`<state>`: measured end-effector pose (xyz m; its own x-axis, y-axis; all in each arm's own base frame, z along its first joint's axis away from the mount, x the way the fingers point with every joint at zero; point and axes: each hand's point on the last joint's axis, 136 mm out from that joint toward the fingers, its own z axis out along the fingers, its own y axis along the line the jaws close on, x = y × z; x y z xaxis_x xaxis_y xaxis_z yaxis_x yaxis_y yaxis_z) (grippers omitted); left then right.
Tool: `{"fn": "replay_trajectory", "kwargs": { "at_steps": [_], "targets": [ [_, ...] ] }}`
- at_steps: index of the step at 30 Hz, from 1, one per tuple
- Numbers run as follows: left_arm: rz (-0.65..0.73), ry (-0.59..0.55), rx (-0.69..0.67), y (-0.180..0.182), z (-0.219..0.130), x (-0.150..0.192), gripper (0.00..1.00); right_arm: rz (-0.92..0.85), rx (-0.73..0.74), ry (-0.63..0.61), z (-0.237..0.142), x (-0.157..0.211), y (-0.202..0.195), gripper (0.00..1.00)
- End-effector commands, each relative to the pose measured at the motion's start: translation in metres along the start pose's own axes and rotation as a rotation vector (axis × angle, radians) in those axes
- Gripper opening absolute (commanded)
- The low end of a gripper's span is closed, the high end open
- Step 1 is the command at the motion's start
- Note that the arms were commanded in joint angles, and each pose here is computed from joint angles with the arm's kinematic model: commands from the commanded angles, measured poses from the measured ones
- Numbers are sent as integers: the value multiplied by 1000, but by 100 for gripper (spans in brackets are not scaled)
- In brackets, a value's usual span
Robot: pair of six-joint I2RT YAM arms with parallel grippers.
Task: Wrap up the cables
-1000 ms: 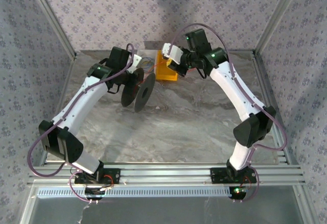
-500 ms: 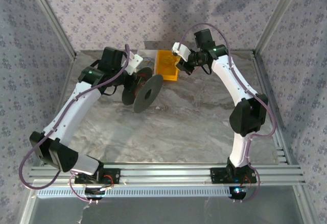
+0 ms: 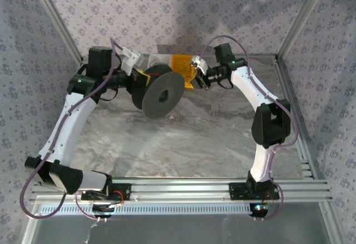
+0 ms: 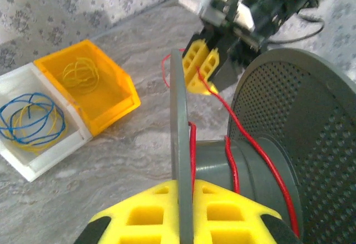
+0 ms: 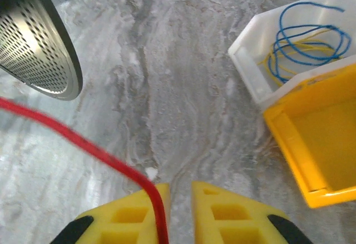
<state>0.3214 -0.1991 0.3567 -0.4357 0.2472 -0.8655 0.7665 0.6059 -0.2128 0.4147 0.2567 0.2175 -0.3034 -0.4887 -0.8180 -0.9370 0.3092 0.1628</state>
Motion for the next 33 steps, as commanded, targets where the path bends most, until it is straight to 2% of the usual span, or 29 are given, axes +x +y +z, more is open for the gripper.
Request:
{"fn": "replay_trajectory", "kwargs": {
  "at_steps": [1, 10, 15, 29, 31, 33],
  "targets": [
    [75, -209, 171, -48, -45, -50, 0, 84, 57, -13, -7, 19, -23, 24],
    [37, -340, 116, -32, -67, -79, 0, 160, 23, -28, 6, 44, -14, 24],
    [4, -406, 144, -29, -78, -95, 0, 186, 10, -31, 10, 54, -9, 24],
    [-99, -544, 100, 2, -88, -128, 0, 249, -31, -28, 27, 78, 12, 25],
    [-113, -557, 88, 7, -88, -131, 0, 256, -38, -25, 32, 80, 15, 20],
    [-133, -575, 58, 14, -89, -134, 0, 259, -46, -22, 36, 81, 19, 8]
  ]
}}
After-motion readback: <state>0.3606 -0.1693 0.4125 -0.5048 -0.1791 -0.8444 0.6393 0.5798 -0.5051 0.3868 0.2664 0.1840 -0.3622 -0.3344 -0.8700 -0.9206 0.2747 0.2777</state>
